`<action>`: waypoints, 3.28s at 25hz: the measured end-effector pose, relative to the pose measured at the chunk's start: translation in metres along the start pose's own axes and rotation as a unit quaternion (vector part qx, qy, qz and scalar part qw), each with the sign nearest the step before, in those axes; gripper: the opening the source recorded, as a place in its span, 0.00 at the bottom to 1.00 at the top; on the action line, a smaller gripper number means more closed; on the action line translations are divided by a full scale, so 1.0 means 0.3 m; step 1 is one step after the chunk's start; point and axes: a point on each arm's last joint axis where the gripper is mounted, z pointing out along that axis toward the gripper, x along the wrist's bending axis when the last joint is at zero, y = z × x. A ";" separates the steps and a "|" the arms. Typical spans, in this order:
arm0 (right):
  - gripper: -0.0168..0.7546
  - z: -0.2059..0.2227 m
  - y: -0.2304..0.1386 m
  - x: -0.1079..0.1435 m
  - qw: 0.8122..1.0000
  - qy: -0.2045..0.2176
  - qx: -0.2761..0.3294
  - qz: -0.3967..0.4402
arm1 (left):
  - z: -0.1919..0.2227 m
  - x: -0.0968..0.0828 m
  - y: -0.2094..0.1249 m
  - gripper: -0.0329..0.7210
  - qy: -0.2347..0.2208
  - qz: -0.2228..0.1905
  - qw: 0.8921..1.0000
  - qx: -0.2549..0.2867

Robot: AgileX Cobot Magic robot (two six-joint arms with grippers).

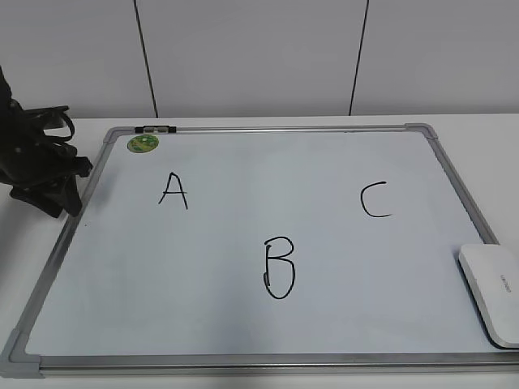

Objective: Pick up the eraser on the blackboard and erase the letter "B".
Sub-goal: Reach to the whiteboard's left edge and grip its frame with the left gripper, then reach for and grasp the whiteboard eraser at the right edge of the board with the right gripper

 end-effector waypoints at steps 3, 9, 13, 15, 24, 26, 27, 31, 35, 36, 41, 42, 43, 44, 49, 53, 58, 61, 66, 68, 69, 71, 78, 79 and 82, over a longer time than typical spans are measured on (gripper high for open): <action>0.79 0.000 0.000 0.000 1.000 0.000 0.000 0.000 | 0.006 0.001 0.000 0.37 -0.001 -0.001 1.000 0.001; 0.79 0.000 0.000 0.000 1.000 0.000 0.000 0.000 | 0.029 0.002 0.001 0.37 -0.005 -0.006 1.000 0.008; 0.79 0.000 0.000 0.000 1.000 0.000 0.000 0.000 | 0.032 0.002 0.003 0.34 -0.007 -0.007 1.000 0.009; 0.79 0.000 0.000 0.000 1.000 0.000 0.000 0.000 | 0.032 0.001 0.002 0.31 -0.008 -0.008 1.000 0.009; 0.79 0.000 0.000 0.000 1.000 0.000 0.000 0.000 | 0.031 -0.001 0.003 0.11 -0.012 -0.010 1.000 0.011; 0.79 0.000 0.000 0.000 1.000 0.000 0.000 0.000 | 0.031 -0.002 0.002 0.10 -0.012 -0.013 1.000 0.012; 0.79 0.000 0.000 0.000 1.000 0.000 0.000 0.000 | 0.031 -0.002 0.002 0.09 -0.012 -0.014 1.000 0.012; 0.79 0.000 0.000 0.000 1.000 0.000 0.000 0.000 | 0.031 -0.002 0.002 0.09 -0.013 -0.015 1.000 0.012; 0.79 0.000 0.000 0.000 1.000 0.000 0.000 0.000 | 0.031 -0.002 0.002 0.09 -0.013 -0.014 1.000 0.012; 0.79 0.000 0.000 0.000 1.000 0.000 0.000 0.000 | 0.031 -0.002 0.002 0.09 -0.013 -0.014 1.000 0.012; 0.79 0.000 0.000 0.000 1.000 0.000 0.000 0.000 | 0.031 -0.002 0.002 0.09 -0.013 -0.015 1.000 0.013; 0.79 0.000 0.000 0.000 1.000 0.000 0.000 0.000 | 0.031 -0.002 0.002 0.09 -0.013 -0.015 1.000 0.013; 0.79 0.000 0.000 0.000 1.000 0.000 0.000 0.000 | 0.031 -0.002 0.002 0.09 -0.013 -0.015 1.000 0.013; 0.79 0.000 0.000 0.000 1.000 0.000 0.000 0.000 | 0.031 -0.002 0.002 0.09 -0.013 -0.015 1.000 0.013; 0.79 0.000 0.000 0.000 1.000 0.000 0.000 0.000 | 0.031 -0.002 0.002 0.09 -0.013 -0.015 1.000 0.013; 0.79 0.000 0.000 0.000 1.000 0.000 0.000 0.000 | 0.031 -0.002 0.002 0.09 -0.013 -0.015 1.000 0.013; 0.79 -0.016 0.073 -0.007 1.000 -0.001 -0.019 0.000 | 0.031 -0.002 0.002 0.09 -0.013 -0.015 1.000 0.013; 0.79 0.003 0.165 -0.016 1.000 -0.001 -0.021 0.000 | 0.031 -0.002 0.002 0.09 -0.013 -0.015 1.000 0.013; 0.79 0.128 0.270 -0.023 1.000 0.005 0.009 0.002 | 0.031 -0.002 0.001 0.09 -0.013 -0.015 1.000 0.014; 0.81 0.186 0.294 -0.025 1.000 0.007 0.028 0.002 | 0.031 -0.002 0.001 0.09 -0.013 -0.015 1.000 0.014; 0.85 0.220 0.303 -0.023 0.999 0.013 0.043 0.006 | 0.031 -0.002 0.001 0.09 -0.013 -0.015 1.000 0.014; 0.88 0.283 0.311 -0.019 0.996 0.022 0.081 0.013 | 0.031 -0.003 0.001 0.09 -0.013 -0.015 1.000 0.014; 0.90 0.510 0.290 -0.005 0.975 0.046 0.213 0.034 | 0.030 -0.001 0.000 0.09 -0.014 -0.016 1.000 0.015; 0.90 0.542 0.283 -0.004 0.972 0.048 0.228 0.032 | 0.030 -0.001 0.000 0.09 -0.014 -0.016 1.000 0.015; 0.90 0.629 0.259 0.001 0.960 0.054 0.271 0.033 | 0.030 -0.001 0.000 0.09 -0.014 -0.017 1.000 0.015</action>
